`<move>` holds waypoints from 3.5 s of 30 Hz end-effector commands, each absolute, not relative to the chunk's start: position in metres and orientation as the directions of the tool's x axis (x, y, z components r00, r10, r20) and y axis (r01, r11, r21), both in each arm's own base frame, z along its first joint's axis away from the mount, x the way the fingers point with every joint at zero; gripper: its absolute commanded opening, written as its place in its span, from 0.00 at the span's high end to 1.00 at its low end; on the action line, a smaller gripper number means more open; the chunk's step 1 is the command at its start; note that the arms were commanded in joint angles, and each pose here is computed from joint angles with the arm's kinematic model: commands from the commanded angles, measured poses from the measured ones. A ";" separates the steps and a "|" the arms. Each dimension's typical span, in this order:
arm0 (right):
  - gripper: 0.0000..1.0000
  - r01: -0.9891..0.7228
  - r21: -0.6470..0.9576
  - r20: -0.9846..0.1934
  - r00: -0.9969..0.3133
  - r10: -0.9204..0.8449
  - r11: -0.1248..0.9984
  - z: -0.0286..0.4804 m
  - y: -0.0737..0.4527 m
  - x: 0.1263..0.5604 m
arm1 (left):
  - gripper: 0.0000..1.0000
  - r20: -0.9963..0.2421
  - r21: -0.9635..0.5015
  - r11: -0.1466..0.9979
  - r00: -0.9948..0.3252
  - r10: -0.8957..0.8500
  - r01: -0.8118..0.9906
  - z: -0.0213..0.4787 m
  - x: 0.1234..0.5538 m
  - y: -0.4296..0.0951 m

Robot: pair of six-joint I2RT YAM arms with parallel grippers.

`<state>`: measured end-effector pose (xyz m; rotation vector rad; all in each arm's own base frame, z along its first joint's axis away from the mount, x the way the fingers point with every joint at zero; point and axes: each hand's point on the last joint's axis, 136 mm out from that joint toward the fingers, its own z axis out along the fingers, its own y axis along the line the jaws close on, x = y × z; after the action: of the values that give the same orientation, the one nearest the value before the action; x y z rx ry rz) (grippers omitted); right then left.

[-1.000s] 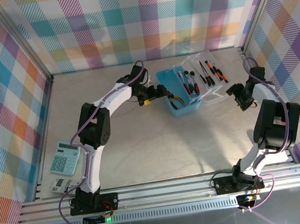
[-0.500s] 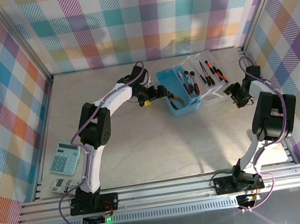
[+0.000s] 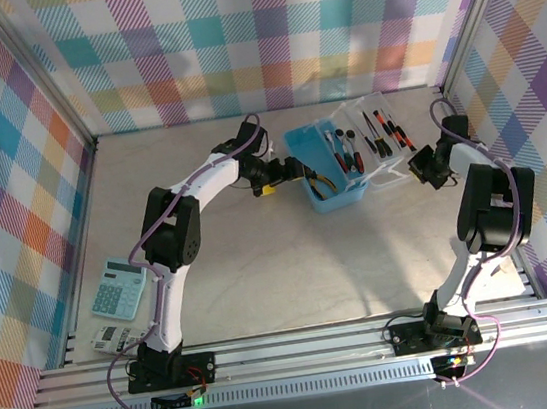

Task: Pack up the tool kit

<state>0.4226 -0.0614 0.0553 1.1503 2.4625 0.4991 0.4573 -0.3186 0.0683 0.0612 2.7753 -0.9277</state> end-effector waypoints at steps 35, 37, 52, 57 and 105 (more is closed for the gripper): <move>1.00 0.398 0.116 -0.592 -0.708 0.385 0.910 0.194 0.004 0.385 | 0.02 -0.212 -0.526 0.850 -0.972 -0.107 0.021 0.068 0.462 -0.264; 1.00 0.375 0.102 -0.600 -0.715 0.358 0.921 0.199 0.018 0.381 | 0.02 -0.211 -0.529 0.849 -0.972 -0.106 0.022 0.068 0.462 -0.265; 1.00 0.208 0.087 -0.629 -0.747 0.216 0.974 0.216 0.124 0.337 | 0.02 -0.214 -0.546 0.837 -0.972 -0.100 0.034 0.067 0.460 -0.267; 1.00 0.163 0.083 -0.630 -0.756 0.179 0.983 0.215 0.146 0.329 | 0.02 -0.216 -0.550 0.834 -0.971 -0.100 0.037 0.069 0.458 -0.267; 0.06 -0.137 0.380 -0.476 -0.877 0.066 0.915 0.178 0.188 0.491 | 0.67 -0.121 -0.691 0.716 -0.960 -0.252 -0.101 0.060 0.476 -0.231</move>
<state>0.4788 0.1763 0.1656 -0.0177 2.6278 0.4531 0.4696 -0.2161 0.0461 -0.3062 2.7808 -0.9458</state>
